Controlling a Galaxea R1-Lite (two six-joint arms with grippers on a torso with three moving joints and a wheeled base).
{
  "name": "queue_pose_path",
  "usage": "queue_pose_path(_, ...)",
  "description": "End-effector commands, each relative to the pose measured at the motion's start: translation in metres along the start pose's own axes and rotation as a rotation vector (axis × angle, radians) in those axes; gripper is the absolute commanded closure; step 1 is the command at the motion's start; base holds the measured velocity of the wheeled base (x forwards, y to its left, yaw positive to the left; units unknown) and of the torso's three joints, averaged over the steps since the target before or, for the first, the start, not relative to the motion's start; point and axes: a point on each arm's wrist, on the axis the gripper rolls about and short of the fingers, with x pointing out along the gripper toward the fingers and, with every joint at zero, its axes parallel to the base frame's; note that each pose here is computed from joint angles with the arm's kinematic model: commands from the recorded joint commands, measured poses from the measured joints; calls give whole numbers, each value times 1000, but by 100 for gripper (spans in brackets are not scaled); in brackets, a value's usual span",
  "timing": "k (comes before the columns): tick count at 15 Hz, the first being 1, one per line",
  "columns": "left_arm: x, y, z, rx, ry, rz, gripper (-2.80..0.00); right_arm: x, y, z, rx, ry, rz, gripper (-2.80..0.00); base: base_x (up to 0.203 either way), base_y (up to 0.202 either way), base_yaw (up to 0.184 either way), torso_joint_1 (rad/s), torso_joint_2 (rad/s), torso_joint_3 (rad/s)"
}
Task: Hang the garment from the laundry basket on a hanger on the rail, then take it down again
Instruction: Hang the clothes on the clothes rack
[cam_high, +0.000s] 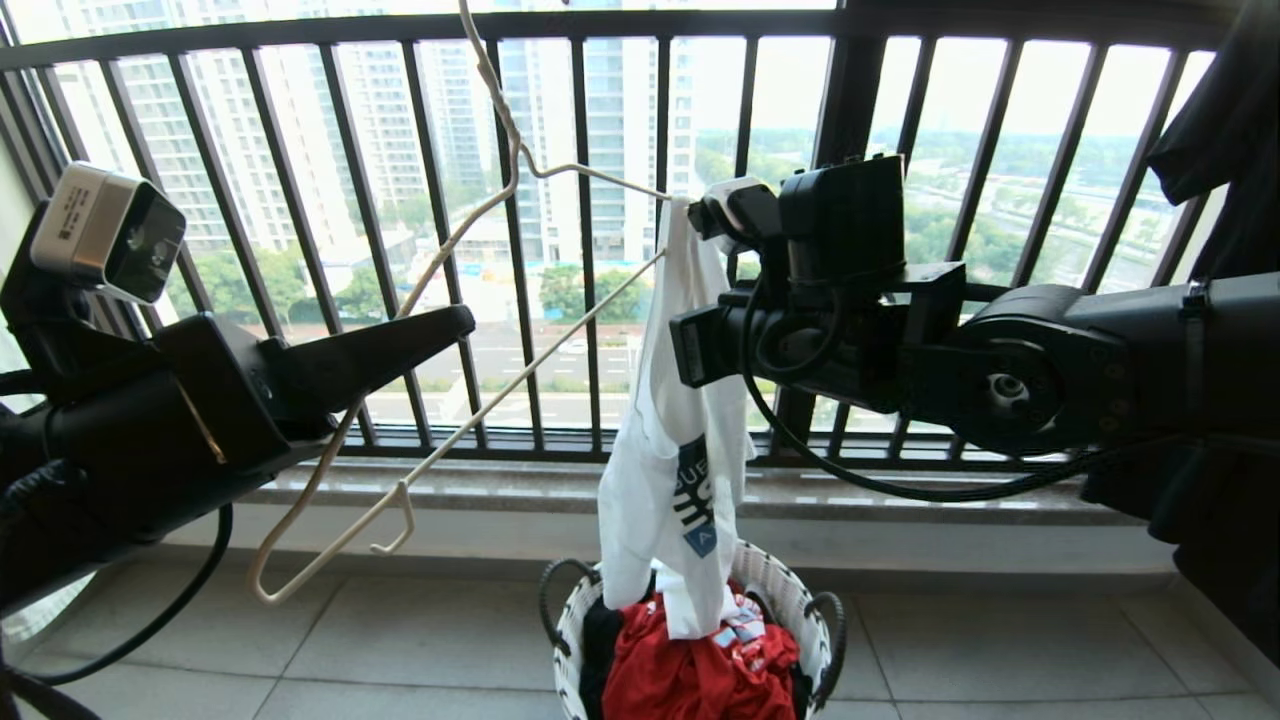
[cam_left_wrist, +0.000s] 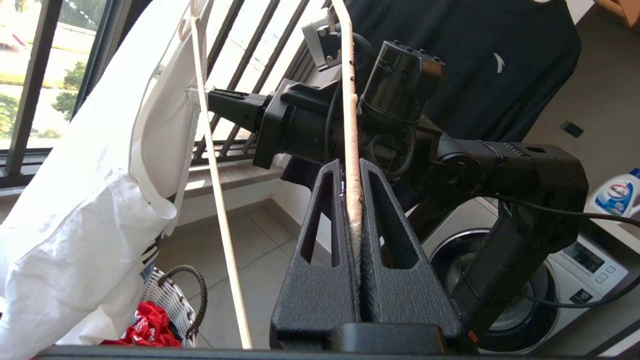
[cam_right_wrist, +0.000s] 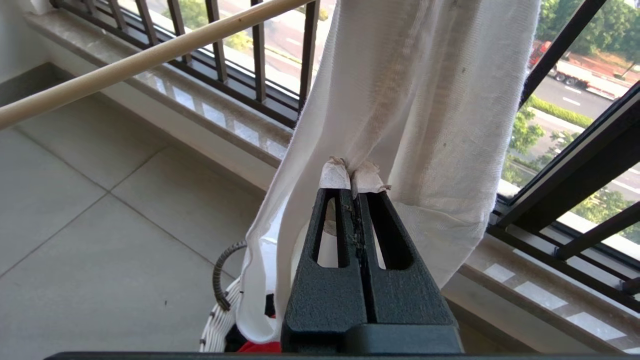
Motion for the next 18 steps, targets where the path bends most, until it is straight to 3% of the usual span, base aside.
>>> queue_pose_path(1, 1, 0, 0, -2, 1, -3, 0, -3, -2, 3, 2, -7, -6, 0, 0, 0, 0, 0, 0, 0)
queue_pose_path(6, 1, 1, 0, -2, -1, -2, 0, -25, -8, 7, -7, 46, -15, 0, 0, 0, 0, 0, 0, 0)
queue_pose_path(7, 0, 0, 0, -1, -2, -3, 0, -22, -8, 7, -8, 46, -16, -280, 0, 0, 0, 0, 0, 0)
queue_pose_path(18, -1, -2, 3, 7, -13, -5, 0, 16, -7, 6, 1, 15, -35, -280, 0, 0, 0, 0, 0, 0)
